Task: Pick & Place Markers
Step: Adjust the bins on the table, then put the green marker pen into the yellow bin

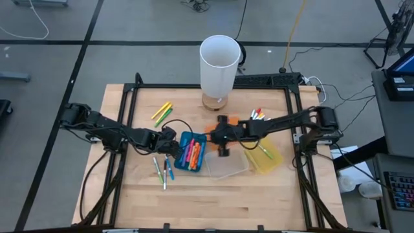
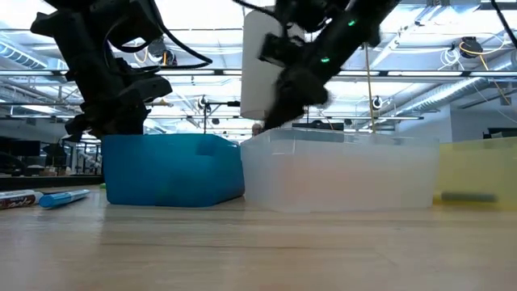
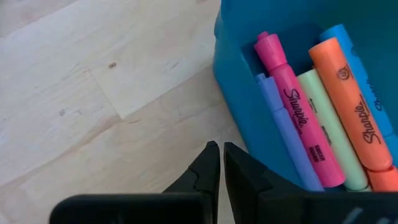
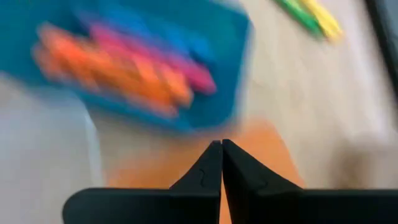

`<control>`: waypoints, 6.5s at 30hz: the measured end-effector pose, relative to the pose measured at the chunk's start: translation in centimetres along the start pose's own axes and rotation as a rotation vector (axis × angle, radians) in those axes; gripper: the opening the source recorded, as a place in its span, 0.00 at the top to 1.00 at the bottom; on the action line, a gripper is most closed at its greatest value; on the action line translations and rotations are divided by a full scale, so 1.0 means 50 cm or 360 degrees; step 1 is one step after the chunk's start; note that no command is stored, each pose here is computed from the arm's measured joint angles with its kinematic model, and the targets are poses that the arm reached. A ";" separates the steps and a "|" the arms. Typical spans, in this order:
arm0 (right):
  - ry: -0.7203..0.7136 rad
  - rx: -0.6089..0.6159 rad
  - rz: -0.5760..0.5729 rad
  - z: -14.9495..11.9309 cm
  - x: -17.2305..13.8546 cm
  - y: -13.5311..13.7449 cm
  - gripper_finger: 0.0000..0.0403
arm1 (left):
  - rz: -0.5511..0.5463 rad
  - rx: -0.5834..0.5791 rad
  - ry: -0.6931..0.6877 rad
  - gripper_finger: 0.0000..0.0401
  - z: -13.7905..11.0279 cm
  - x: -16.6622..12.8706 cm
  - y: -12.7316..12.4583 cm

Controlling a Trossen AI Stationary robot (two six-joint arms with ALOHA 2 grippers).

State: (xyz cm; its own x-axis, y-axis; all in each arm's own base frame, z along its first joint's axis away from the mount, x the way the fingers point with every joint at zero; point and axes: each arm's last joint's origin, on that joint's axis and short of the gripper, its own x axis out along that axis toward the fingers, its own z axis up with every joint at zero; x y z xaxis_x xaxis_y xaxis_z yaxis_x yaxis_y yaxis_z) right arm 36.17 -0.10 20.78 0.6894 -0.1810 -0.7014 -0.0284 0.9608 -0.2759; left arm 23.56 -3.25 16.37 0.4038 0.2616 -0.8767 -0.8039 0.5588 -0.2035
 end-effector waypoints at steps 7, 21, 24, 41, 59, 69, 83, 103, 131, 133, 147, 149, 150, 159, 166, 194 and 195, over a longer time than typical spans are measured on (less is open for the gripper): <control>0.0752 0.0177 -0.0210 -0.070 -0.171 0.005 1.00 | 0.0028 0.0000 -0.0060 0.94 0.002 0.000 0.001; 0.0600 0.0375 0.0212 -0.259 -0.134 0.035 1.00 | 0.0028 0.0058 -0.0123 0.94 0.006 0.000 -0.002; 0.0646 0.0499 0.0012 -0.276 -0.124 0.023 1.00 | 0.0022 0.0051 -0.0112 0.94 0.005 0.000 -0.002; 0.0912 0.0857 -0.0687 -0.320 -0.145 -0.005 1.00 | 0.0012 0.0030 -0.0096 0.94 0.004 0.000 -0.002; 0.0691 0.0966 -0.0954 -0.316 -0.126 -0.079 1.00 | 0.0009 0.0026 -0.0093 0.94 0.004 0.000 -0.003; 0.0605 0.1019 -0.0656 -0.303 -0.115 -0.078 1.00 | 0.0004 0.0026 -0.0085 0.94 0.004 0.000 -0.003; 0.0394 0.1065 -0.0212 -0.263 -0.105 -0.034 1.00 | 0.0005 0.0033 -0.0087 0.94 0.004 0.000 -0.003; 0.0805 0.1084 -0.0240 -0.309 -0.239 0.006 1.00 | 0.0011 0.0049 -0.0099 0.94 0.004 0.000 -0.003; 0.0471 0.0953 0.0473 -0.234 -0.185 0.140 1.00 | 0.0010 0.0035 -0.0099 0.94 0.004 0.000 -0.003; 0.0421 0.0934 0.0485 -0.228 -0.183 0.138 1.00 | 0.0010 0.0029 -0.0099 0.94 0.004 0.000 -0.003; 0.0312 0.0849 0.0403 -0.225 -0.210 0.109 1.00 | -0.0021 0.0211 -0.0102 0.94 0.002 -0.008 -0.007; 0.0229 0.0836 0.0424 -0.220 -0.228 0.103 1.00 | -0.0039 0.0293 -0.0205 0.96 -0.001 -0.023 -0.012; 0.0189 0.0828 0.0431 -0.217 -0.237 0.099 1.00 | -0.0060 0.0322 -0.0252 0.98 -0.002 -0.034 -0.015; -0.0245 0.0637 0.0145 -0.199 -0.305 0.061 1.00 | -0.0371 0.0489 -0.0479 0.99 -0.051 -0.147 -0.026; -0.0525 0.0420 -0.0075 -0.178 -0.310 0.050 1.00 | -0.0674 0.0520 -0.0113 0.90 -0.100 -0.179 -0.032; -0.0921 0.0078 -0.0373 -0.160 -0.303 0.014 0.67 | 0.0348 -0.1165 0.0506 0.55 -0.199 -0.079 -0.004; -0.0920 0.0072 -0.0374 -0.160 -0.303 0.014 0.67 | 0.0371 -0.1171 0.0498 0.55 -0.199 -0.072 -0.004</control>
State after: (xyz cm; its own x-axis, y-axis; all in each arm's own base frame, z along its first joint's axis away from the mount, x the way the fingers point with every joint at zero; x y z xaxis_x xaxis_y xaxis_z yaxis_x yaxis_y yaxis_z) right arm 19.90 1.61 25.96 0.9540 -0.2579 -0.1527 0.1936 0.9192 -0.3429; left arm 17.94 -12.13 15.25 0.1391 0.0155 -0.9902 -0.9758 -0.1679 -0.1397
